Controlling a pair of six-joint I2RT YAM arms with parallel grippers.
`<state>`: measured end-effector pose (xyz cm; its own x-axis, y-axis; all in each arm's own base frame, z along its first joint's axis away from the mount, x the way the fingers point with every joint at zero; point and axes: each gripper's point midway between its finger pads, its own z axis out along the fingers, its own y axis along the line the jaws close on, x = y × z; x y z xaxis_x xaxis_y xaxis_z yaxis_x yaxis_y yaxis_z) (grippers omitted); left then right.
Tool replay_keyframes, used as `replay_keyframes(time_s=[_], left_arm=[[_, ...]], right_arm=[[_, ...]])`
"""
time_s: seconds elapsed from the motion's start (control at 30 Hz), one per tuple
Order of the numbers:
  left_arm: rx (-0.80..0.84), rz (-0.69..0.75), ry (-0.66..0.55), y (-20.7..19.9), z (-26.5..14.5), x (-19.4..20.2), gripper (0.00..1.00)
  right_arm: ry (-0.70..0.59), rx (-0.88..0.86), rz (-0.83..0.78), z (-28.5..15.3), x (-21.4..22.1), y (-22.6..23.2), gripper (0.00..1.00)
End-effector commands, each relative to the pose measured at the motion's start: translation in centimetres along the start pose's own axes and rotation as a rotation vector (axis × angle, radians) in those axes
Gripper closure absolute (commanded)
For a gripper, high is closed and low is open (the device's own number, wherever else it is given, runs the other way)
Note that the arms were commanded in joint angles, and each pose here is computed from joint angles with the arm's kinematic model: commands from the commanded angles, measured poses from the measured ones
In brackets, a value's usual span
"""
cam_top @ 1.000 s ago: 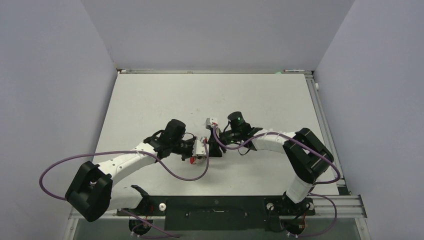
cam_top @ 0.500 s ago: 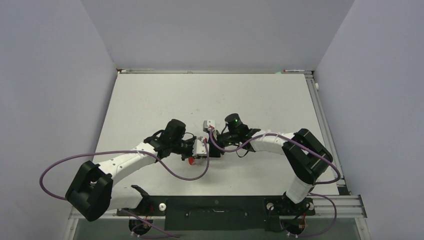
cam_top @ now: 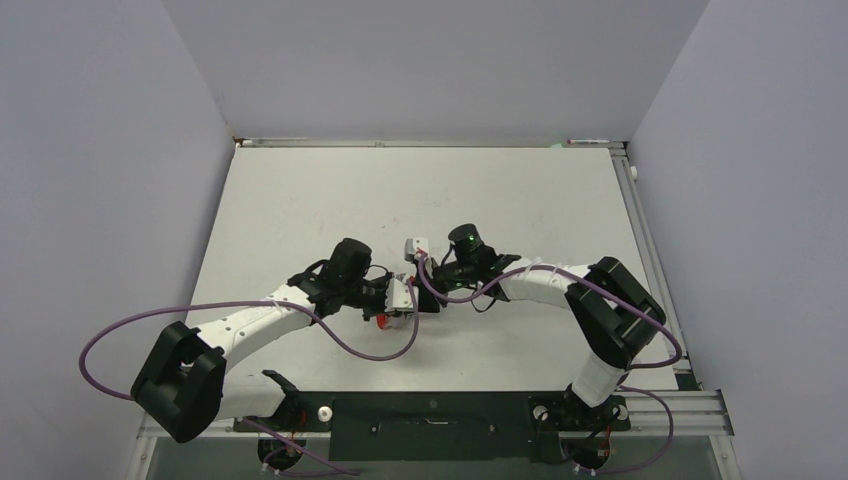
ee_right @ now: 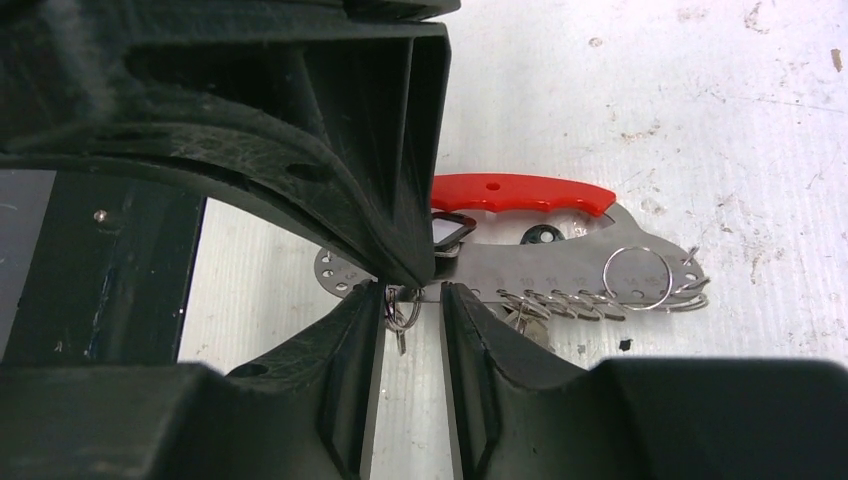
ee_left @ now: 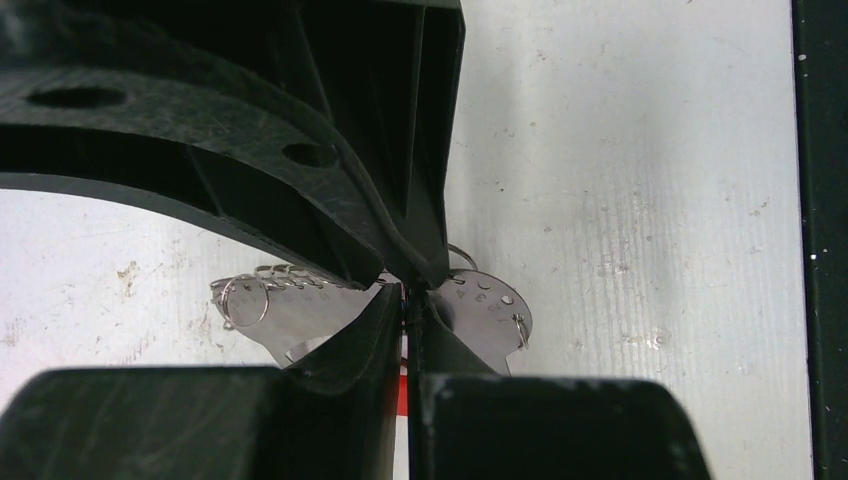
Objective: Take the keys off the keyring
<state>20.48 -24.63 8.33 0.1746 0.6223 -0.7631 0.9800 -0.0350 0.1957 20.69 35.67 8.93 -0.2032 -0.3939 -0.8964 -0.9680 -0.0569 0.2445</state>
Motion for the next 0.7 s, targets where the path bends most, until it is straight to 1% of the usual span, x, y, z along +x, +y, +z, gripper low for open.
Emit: replay_keyframes(time_s=[0.0, 0.1, 0.13, 0.17, 0.23, 0.27, 0.37, 0.4, 0.5, 0.53, 0.6, 0.67], left_arm=[[-0.012, 0.036, -0.063, 0.9, 0.1, -2.0, 1.00], [-0.013, 0.034, -0.063, 1.0, 0.0, -2.1, 1.00], [-0.013, 0.032, -0.063, 1.0, 0.0, -2.1, 1.00], [-0.011, 0.031, -0.063, 1.0, 0.1, -2.1, 1.00], [-0.009, 0.030, -0.064, 1.0, 0.1, -2.1, 1.00], [-0.007, 0.028, -0.065, 0.9, 0.1, -2.2, 1.00], [-0.005, 0.008, -0.069, 0.9, 0.0, -2.2, 1.00], [-0.007, -0.010, -0.076, 1.0, -0.2, -2.2, 0.97], [-0.016, -0.086, -0.103, 1.5, -0.9, -1.9, 0.80], [-0.027, -0.122, -0.114, 2.0, -1.4, -1.6, 0.76], [-0.027, -0.170, -0.128, 2.3, -2.1, -1.2, 0.72], [-0.024, -0.194, -0.134, 2.3, -2.4, -0.9, 0.71]], right_arm=[[0.001, 0.001, -0.097, 0.2, -1.2, -0.2, 0.74], [0.030, 0.010, -0.124, 0.3, -0.7, -0.3, 0.74], [0.036, 0.014, -0.131, 0.3, -0.6, -0.4, 0.76], [0.039, 0.019, -0.135, 0.3, -0.6, -0.5, 0.78], [0.044, 0.031, -0.140, 0.3, -0.5, -0.7, 0.90], [0.044, 0.036, -0.146, 0.3, -0.6, -0.8, 0.94], [0.052, 0.055, -0.158, 0.2, -0.5, -1.2, 0.95], [0.049, 0.058, -0.165, 0.1, -0.6, -1.3, 0.95], [0.020, 0.054, -0.172, -0.2, -1.2, -1.4, 0.95], [0.009, 0.054, -0.175, -0.3, -1.4, -1.4, 0.95], [-0.009, 0.052, -0.176, -0.4, -1.8, -1.5, 0.95], [-0.034, 0.050, -0.168, -0.6, -2.1, -1.6, 0.95]])
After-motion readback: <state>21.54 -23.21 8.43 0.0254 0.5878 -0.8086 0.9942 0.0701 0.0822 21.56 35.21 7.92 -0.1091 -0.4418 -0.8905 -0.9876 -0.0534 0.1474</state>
